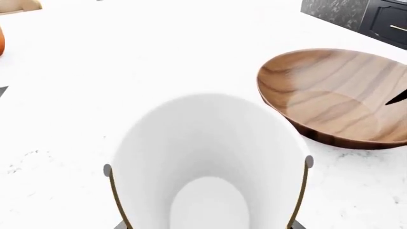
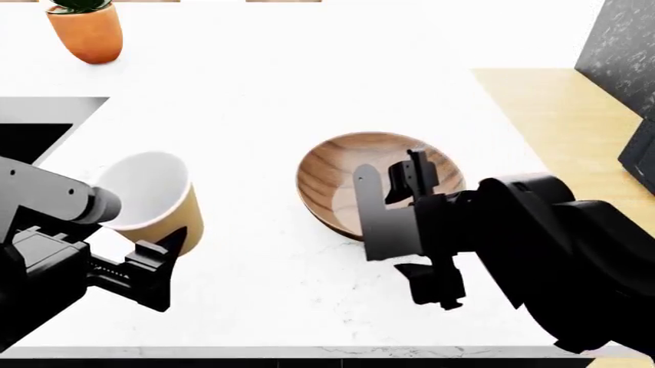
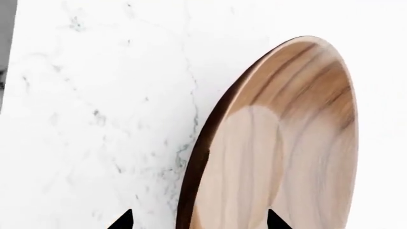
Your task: Pick the bowl and cup and place them in the sink. Then turn on the water.
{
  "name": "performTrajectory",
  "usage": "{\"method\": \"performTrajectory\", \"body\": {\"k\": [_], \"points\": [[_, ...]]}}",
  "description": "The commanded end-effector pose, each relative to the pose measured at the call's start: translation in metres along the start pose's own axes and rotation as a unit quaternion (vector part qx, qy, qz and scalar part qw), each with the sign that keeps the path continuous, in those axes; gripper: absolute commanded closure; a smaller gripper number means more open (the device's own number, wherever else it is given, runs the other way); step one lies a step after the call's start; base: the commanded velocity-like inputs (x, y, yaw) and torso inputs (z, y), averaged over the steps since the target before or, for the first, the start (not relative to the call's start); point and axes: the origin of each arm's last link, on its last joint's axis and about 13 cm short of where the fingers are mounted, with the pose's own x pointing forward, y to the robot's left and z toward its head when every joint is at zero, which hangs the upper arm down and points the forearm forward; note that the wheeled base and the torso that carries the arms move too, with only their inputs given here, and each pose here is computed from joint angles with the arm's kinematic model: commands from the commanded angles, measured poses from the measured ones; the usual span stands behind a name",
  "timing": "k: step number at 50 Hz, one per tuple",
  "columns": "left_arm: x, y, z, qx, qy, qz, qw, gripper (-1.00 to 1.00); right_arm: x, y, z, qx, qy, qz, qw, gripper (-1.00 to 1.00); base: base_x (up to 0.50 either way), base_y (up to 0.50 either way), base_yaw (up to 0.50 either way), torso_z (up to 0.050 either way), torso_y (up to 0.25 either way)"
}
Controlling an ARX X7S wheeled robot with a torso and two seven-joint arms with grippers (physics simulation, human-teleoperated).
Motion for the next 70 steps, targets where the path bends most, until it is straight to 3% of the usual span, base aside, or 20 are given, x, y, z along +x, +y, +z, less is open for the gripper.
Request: {"method": "performTrajectory", "body": {"k": [1, 13, 14, 37, 45, 56, 70], "points": [[0.000, 0.000, 0.000, -0.005, -0.001, 0.000, 1.000, 1.00, 0.012, -0.001, -0.002, 0.015, -0.001, 0.009, 1.000, -1.00, 0.00, 0.00, 0.00, 0.000, 0.000], [0.000, 0.000, -0.001, -0.005, -0.001, -0.001, 1.000, 1.00, 0.016, -0.004, -0.005, 0.021, 0.008, 0.011, 1.000, -1.00, 0.00, 0.00, 0.00, 0.000, 0.000], [0.000, 0.000, -0.001, -0.005, -0.001, -0.001, 1.000, 1.00, 0.016, -0.003, -0.005, 0.021, 0.009, 0.012, 1.000, 1.00, 0.00, 0.00, 0.00, 0.000, 0.000], [0.000, 0.001, -0.002, -0.007, -0.004, -0.001, 1.000, 1.00, 0.011, -0.006, -0.006, 0.018, 0.019, 0.005, 1.000, 1.00, 0.00, 0.00, 0.00, 0.000, 0.000], [0.002, 0.001, -0.004, -0.010, -0.007, -0.003, 1.000, 1.00, -0.029, -0.019, 0.002, -0.024, 0.038, -0.049, 0.998, 1.00, 0.00, 0.00, 0.00, 0.000, 0.001], [0.005, 0.000, -0.001, -0.004, -0.013, -0.003, 1.000, 1.00, -0.062, -0.014, 0.012, -0.063, 0.044, -0.102, 0.992, 1.00, 0.00, 0.00, 0.00, 0.000, 0.000], [0.005, 0.004, 0.013, 0.008, -0.029, 0.022, 0.999, 1.00, -0.084, 0.002, 0.006, -0.008, 0.022, -0.140, 0.990, 1.00, 0.00, 0.00, 0.00, 0.000, 0.001]]}}
